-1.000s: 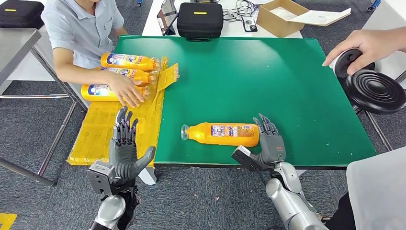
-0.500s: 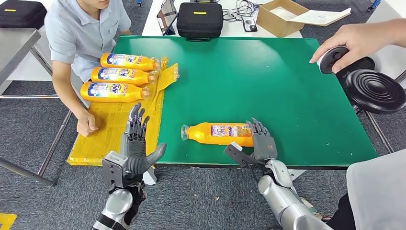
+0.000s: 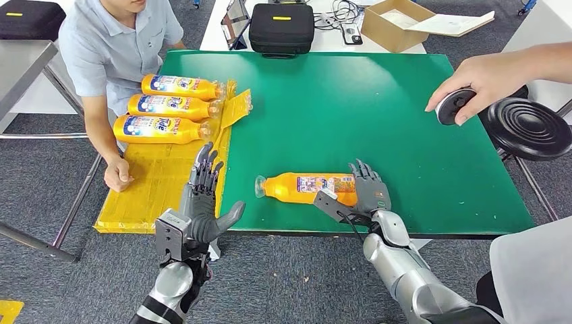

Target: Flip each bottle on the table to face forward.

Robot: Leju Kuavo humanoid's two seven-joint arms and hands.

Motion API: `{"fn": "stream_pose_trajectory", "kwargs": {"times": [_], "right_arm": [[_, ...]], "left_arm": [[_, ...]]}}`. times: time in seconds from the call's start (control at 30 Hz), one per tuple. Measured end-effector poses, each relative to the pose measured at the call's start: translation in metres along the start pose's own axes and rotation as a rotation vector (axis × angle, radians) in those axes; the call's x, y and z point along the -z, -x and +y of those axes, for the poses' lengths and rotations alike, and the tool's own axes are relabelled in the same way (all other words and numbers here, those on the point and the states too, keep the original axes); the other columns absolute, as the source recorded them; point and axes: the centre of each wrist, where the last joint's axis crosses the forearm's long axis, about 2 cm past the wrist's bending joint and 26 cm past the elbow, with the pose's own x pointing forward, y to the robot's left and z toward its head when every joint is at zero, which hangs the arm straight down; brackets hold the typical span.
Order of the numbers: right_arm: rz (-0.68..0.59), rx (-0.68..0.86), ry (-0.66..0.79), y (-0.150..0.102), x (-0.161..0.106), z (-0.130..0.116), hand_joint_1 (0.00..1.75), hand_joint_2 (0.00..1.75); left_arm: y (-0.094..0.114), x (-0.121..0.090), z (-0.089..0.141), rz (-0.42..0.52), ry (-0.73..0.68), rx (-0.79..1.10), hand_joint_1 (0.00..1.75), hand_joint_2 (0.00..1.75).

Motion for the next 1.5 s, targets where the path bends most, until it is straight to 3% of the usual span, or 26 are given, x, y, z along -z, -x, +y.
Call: {"fn": "stream_pose_trajectory", "kwargs": {"times": [0.53, 0.67, 0.7, 1.5], "right_arm": [[0.027, -0.002, -0.062, 0.003, -0.001, 0.003, 0.03, 1.75], [0.025, 0.007, -0.078, 0.004, -0.002, 0.004, 1.64, 1.75], [0.020, 0.010, -0.085, 0.004, -0.003, 0.005, 1.71, 1.75], [0.041, 0.031, -0.120, 0.018, -0.007, 0.004, 1.75, 1.75]], "left_arm": [[0.001, -0.001, -0.001, 0.002, 0.006, 0.001, 0.00, 1.75], [0.001, -0.001, -0.001, 0.004, 0.006, 0.001, 0.00, 1.75], [0.001, -0.001, -0.001, 0.005, 0.007, 0.001, 0.00, 1.75], [0.005, 0.005, 0.000, 0.012, 0.020, 0.007, 0.00, 1.75]]}}
